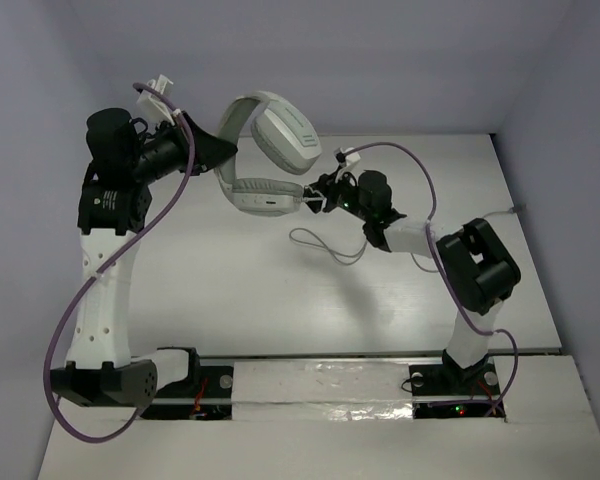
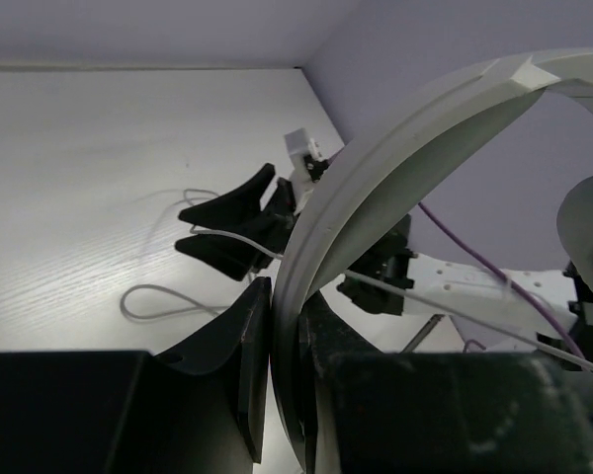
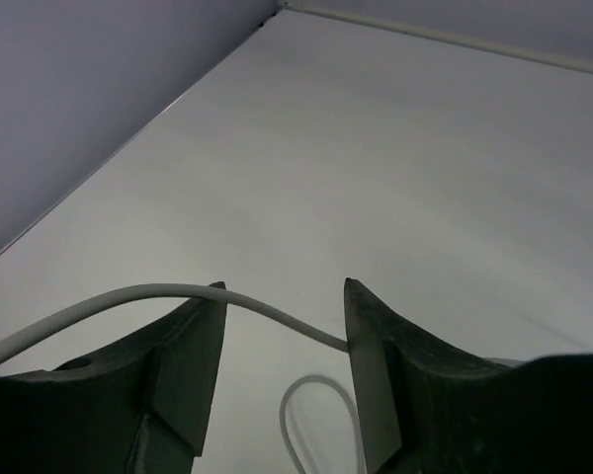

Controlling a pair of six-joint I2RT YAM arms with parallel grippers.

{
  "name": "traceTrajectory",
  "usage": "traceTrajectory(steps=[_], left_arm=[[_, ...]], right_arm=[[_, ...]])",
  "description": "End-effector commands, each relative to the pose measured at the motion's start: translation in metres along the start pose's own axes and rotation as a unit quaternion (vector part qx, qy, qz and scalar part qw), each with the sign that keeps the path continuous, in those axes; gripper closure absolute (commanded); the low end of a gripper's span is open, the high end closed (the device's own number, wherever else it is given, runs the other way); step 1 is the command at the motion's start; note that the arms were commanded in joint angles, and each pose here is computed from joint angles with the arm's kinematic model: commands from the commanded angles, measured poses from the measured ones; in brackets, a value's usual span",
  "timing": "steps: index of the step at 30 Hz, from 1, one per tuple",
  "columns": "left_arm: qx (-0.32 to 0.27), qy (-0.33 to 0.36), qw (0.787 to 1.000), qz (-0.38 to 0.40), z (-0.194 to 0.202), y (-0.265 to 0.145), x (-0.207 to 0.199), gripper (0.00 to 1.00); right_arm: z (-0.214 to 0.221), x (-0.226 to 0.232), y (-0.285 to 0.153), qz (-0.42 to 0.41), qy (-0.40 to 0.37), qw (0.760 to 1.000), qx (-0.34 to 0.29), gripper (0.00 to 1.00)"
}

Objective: Wrap the headphones

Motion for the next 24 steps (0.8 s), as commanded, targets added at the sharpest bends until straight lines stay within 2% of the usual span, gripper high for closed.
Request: traceTrajectory(steps=[1, 3, 8, 13, 15, 16, 20, 24], left_arm=[[-0.051, 0.021, 0.996, 0.071, -0.032, -0.022, -0.047, 1.0], [-0.051, 0.02, 0.996, 0.075, -0.032, -0.024, -0.05, 1.0], [-0.067, 0.005, 0.992, 0.106, -0.031, -0.024, -0.056, 1.0], [-0.078, -0.011, 0.987, 0.143, -0.043, -0.027, -0.07, 1.0], [-0.081, -0.006, 0.985, 0.151, -0.046, -0.029, -0.075, 1.0], [-0.081, -0.012, 0.985, 0.154, -0.046, -0.03, -0.076, 1.0], [-0.094, -0.027, 0.983, 0.154, -0.047, -0.029, -0.075, 1.0], [-0.13, -0.056, 0.977, 0.162, -0.056, -0.022, -0.07, 1.0]], right_arm=[[-0.041, 0.02, 0.009, -0.042, -0.018, 0.997, -0.066, 0.42], [-0.043, 0.017, 0.011, -0.032, -0.028, 0.997, -0.069, 0.36], [-0.022, 0.017, 0.024, -0.064, -0.013, 0.998, -0.021, 0.36], [-0.026, 0.02, 0.025, -0.074, -0.006, 0.997, -0.03, 0.31], [-0.023, 0.015, 0.033, -0.064, -0.003, 0.998, -0.011, 0.3], [-0.02, 0.018, 0.035, -0.079, -0.001, 0.997, 0.005, 0.31], [-0.007, 0.044, 0.03, -0.148, 0.048, 0.987, 0.046, 0.53], [0.02, 0.081, 0.016, -0.191, 0.078, 0.976, 0.077, 0.6]])
Point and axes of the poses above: each gripper's point midway between its finger pads, its own y axis out along the fingers, its own x axis along the line the jaws close on, z = x × y, the point moved 4 cm from there along -y, back along the fingers, and after that the axes turned 9 degrees about y, right-handed, at the moved point
